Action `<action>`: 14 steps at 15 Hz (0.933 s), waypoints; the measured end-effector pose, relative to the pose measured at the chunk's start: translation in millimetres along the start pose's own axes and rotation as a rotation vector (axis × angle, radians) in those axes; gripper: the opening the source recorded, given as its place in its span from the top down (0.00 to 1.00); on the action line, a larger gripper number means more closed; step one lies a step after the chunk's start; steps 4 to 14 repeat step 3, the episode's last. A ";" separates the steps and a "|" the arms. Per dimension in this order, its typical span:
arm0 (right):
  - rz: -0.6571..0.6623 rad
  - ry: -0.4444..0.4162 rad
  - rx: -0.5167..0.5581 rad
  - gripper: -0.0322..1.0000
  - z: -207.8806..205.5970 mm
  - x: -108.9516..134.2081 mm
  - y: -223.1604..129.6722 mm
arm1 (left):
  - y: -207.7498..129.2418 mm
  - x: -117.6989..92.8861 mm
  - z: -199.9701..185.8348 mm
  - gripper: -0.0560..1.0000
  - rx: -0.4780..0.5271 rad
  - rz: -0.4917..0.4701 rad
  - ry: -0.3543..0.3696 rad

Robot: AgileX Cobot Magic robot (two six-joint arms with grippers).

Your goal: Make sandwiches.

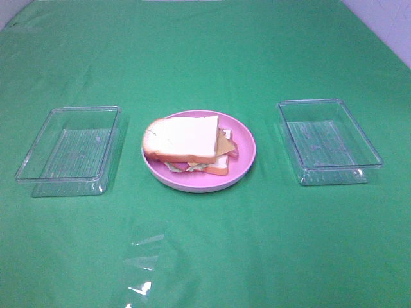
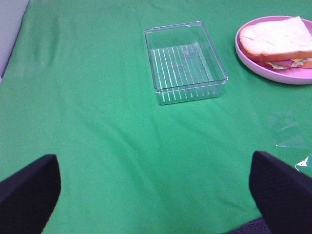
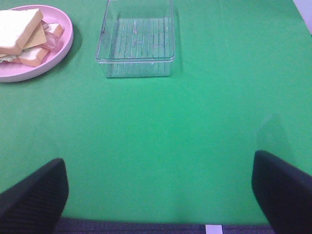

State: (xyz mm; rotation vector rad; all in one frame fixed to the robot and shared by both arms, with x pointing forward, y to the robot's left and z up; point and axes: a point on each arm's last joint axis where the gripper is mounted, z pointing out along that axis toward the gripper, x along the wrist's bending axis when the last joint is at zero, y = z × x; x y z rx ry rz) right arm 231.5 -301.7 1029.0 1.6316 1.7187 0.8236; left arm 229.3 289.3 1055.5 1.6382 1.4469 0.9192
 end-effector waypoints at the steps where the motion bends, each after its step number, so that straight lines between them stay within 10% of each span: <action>1: 0.000 0.000 0.000 0.02 0.0 0.0 0.0 | 0.0 0.0 0.0 0.03 0.000 0.000 0.000; 14: 0.000 0.000 0.000 0.02 0.0 0.0 0.0 | 0.1 0.0 0.0 0.03 -0.001 0.000 0.000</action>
